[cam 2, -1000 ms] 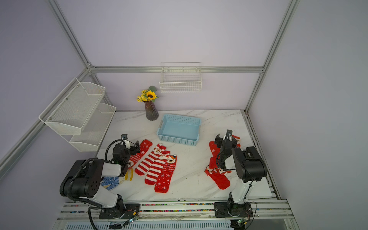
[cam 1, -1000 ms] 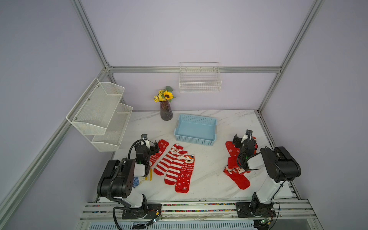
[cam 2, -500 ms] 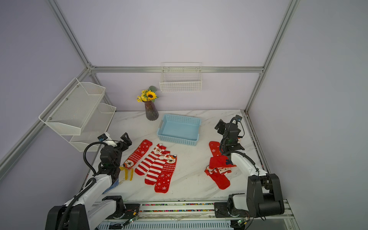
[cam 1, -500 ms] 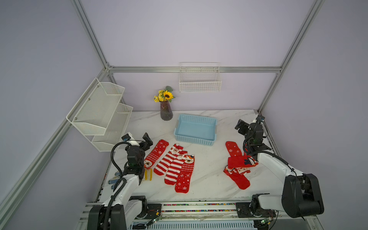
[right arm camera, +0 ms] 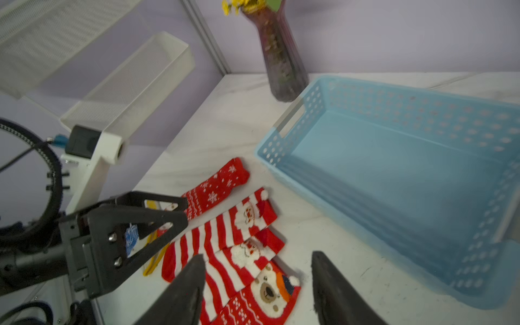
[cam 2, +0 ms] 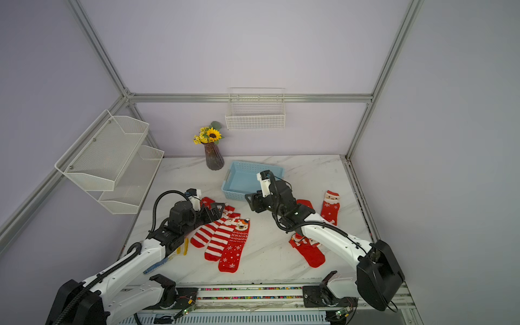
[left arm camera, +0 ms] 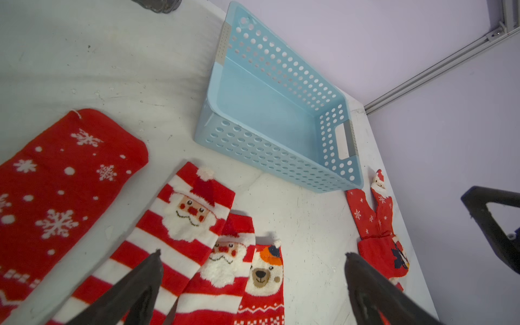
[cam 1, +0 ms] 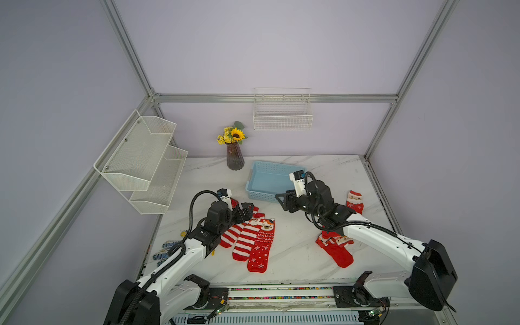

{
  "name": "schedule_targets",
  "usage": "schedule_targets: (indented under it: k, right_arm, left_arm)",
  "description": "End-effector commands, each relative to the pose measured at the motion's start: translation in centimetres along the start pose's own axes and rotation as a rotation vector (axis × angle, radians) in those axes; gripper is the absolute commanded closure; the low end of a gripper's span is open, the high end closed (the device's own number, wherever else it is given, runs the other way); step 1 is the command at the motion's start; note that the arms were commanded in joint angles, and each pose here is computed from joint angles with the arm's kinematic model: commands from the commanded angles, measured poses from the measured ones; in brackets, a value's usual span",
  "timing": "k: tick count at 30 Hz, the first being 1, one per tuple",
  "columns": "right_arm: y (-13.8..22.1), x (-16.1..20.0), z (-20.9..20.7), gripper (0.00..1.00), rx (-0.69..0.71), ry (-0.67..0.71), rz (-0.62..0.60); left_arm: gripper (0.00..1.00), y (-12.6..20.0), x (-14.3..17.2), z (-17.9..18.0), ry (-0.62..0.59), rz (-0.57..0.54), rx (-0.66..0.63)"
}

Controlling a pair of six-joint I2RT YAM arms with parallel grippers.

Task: Place the socks together as a pair
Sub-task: Pick up the sock at the center of the board.

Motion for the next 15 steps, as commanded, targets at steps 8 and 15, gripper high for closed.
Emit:
schedule_targets:
  k: [8,15]
  right_arm:
    - [-6.7,7.0,3.3,0.70,-0.006,0.147,0.259]
    - [-9.1,9.1,2.8,0.68,0.003,0.145,0.328]
  left_arm:
    - [0.07,0.6,2.5,2.1,0.078,0.120,-0.054]
    - [0.09,0.5,3.1,2.4,0.090,0.170,-0.067]
Point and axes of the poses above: each gripper's point midway between its finger pads, its own y axis back along the fingers, its own z axis along the line the jaws close on, x = y × z, the point moved 8 cm from there along y, back along the fingers, and after that the axes turned 14 degrees about y, right-handed, at the moved point
